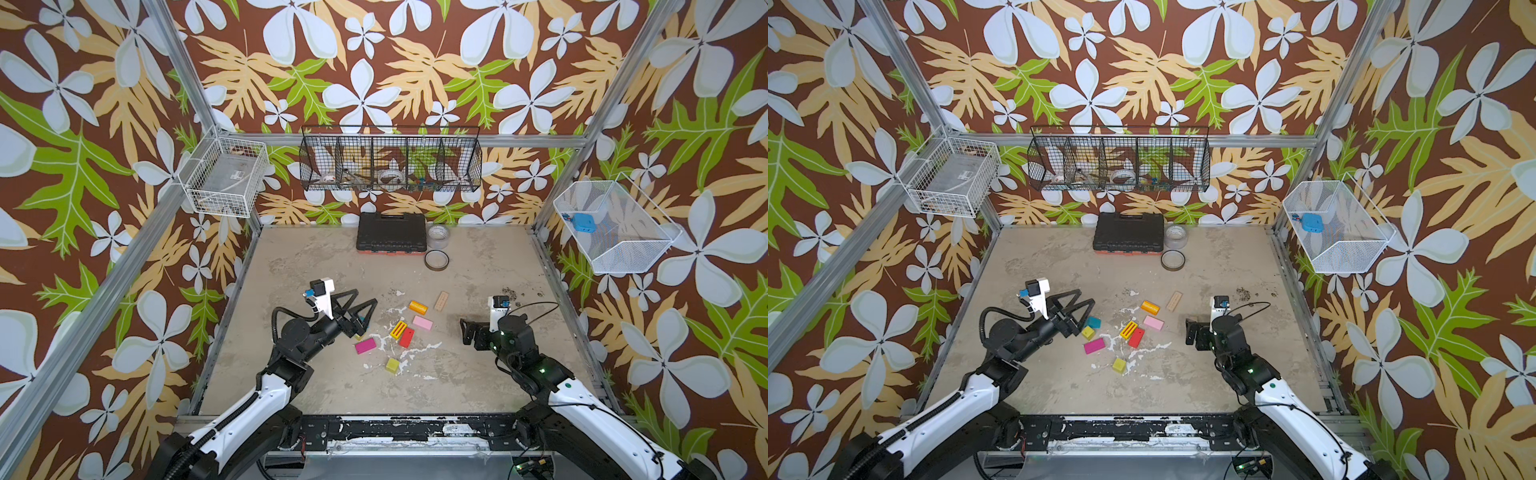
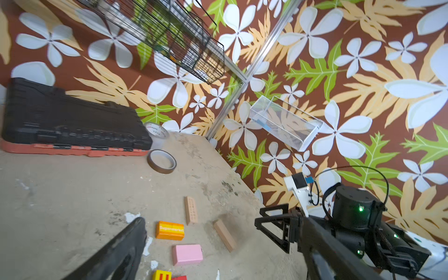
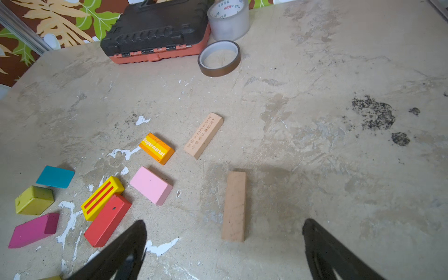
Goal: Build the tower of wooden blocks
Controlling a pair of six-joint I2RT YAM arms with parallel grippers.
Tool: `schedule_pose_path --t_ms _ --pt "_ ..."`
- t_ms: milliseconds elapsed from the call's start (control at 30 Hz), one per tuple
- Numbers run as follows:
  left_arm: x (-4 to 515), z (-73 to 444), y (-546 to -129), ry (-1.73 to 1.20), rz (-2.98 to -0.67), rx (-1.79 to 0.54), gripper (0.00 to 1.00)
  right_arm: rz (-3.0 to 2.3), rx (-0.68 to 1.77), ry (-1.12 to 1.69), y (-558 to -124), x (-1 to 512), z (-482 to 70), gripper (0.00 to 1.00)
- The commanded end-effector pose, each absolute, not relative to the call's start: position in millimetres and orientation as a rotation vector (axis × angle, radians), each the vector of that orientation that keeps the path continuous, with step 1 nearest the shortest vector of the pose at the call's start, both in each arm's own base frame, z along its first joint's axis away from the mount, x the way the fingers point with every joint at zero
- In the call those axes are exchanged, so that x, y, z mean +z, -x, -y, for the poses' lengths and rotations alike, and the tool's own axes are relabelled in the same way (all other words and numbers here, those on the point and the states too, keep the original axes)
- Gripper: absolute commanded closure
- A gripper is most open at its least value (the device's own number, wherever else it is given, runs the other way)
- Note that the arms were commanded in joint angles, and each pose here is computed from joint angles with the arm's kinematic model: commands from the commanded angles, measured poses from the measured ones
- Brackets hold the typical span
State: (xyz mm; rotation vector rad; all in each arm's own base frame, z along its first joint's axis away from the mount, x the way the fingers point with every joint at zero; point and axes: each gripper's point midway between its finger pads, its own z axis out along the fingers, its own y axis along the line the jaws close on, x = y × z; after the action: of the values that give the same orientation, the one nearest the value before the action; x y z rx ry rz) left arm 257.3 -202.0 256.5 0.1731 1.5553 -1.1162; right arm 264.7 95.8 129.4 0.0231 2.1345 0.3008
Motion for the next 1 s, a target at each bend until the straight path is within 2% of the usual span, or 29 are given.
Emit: schedule_pose_path --t_ms 0,100,367,467,567,633,700,967 --pt "235 216 -256 -0.196 -1.622 -0.958 0.01 -2.111 0.301 -0.021 -267 135 -96 0.00" --pt "222 243 -247 -0.266 -1.653 -0.950 0.03 -2.114 0.317 -0.011 -267 133 -99 0.00" --pt "169 322 -247 -0.462 -1.833 -0.825 0.16 -2.163 0.263 -0.037 -272 126 -95 0.00" --pt "151 341 -256 -0.496 -1.899 -0.784 0.20 -2.161 0.214 -0.082 -272 124 -85 0.00" --pt "130 359 -265 -0.533 -1.978 -0.748 0.28 -2.155 0.170 -0.129 -272 125 -76 0.00" --pt "115 369 -270 -0.552 -2.030 -0.723 0.34 -2.155 0.163 -0.142 -272 125 -73 0.05" --pt "103 379 -276 -0.566 -2.072 -0.704 0.36 -2.160 0.146 -0.155 -272 124 -71 0.08" --pt "71 400 -307 -0.546 -2.178 -0.545 0.45 -2.137 0.128 -0.191 -271 128 -63 0.08"
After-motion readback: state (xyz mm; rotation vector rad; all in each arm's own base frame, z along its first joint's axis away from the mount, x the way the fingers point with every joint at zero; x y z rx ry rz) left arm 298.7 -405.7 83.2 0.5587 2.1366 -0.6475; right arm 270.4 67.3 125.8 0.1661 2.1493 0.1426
